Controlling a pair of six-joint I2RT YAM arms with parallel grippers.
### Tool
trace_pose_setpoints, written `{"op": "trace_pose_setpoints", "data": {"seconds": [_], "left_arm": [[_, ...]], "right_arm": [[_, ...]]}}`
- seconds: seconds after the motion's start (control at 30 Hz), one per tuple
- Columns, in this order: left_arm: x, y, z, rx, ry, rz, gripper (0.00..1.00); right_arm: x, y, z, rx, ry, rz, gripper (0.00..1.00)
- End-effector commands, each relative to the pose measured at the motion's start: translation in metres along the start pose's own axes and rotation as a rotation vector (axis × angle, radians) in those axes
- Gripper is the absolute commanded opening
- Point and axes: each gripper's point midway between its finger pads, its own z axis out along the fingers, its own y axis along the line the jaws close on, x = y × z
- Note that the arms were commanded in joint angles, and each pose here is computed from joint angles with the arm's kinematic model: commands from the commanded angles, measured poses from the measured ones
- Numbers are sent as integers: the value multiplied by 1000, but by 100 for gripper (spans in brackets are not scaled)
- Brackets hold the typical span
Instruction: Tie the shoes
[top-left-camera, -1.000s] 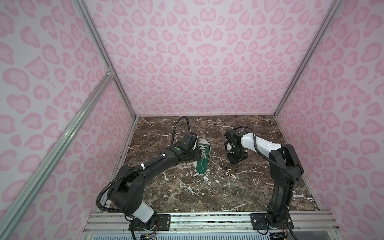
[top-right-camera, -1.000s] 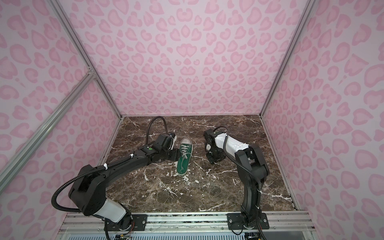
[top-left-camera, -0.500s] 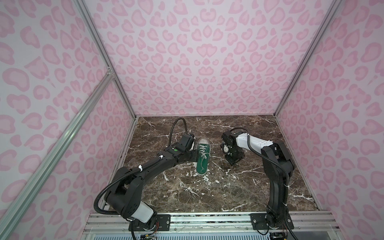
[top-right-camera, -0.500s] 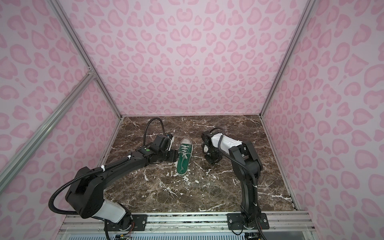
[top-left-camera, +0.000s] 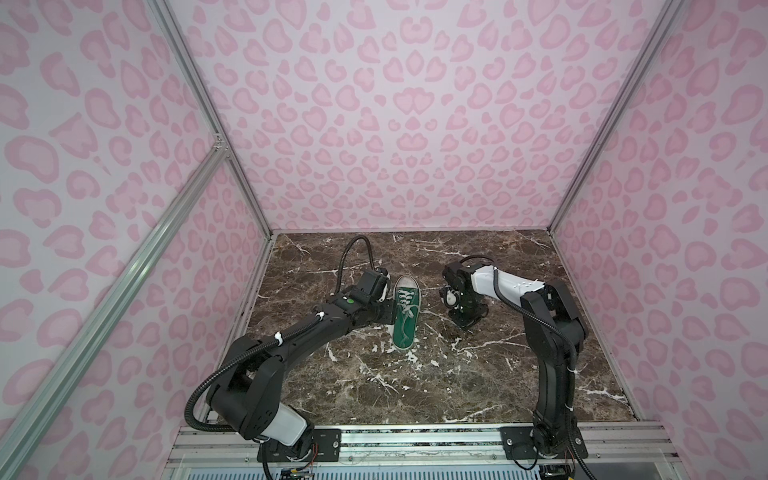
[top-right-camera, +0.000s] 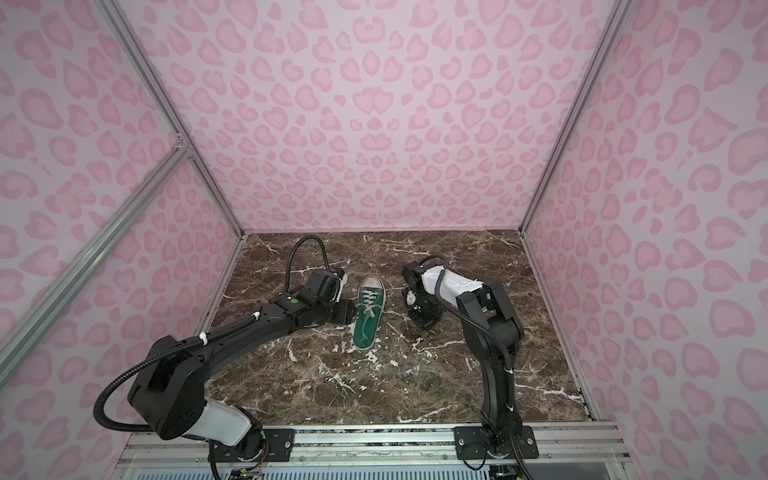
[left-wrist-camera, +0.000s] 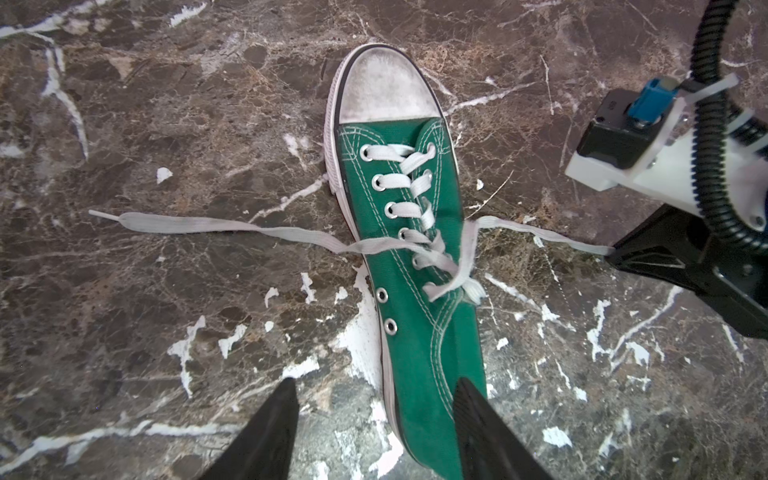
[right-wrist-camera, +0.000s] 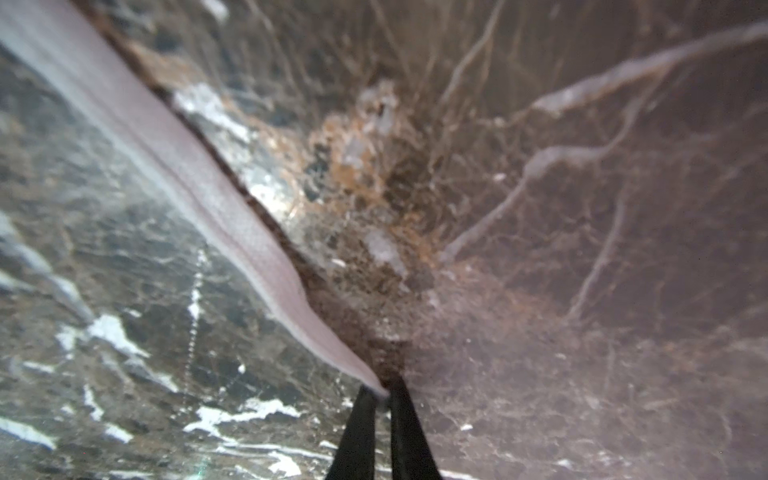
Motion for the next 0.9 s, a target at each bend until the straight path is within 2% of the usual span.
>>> {"op": "trace_pose_setpoints", "data": {"seconds": [0.0, 0.17, 0.43, 0.6, 0.73, 0.87], "left_arm": [[-5, -2, -4, 14, -20, -14, 62], [-4, -6, -6, 38, -17, -33, 61], [-2, -16, -3, 97, -5, -65, 60], [-1, -21, -1, 130, -3, -91, 59], [0, -25, 0, 153, 6, -102, 58], [3, -26, 2, 163, 14, -106, 58]], "right_arm": [[-4, 7, 0, -60, -36, 57, 9], [-17, 20, -26, -247, -179, 189, 8], [-59, 50, -82, -714, -488, 455, 9], [-88, 68, -109, -955, -616, 566, 9], [-105, 81, -118, -1074, -665, 616, 9], [-117, 91, -115, -1116, -671, 634, 9]]}}
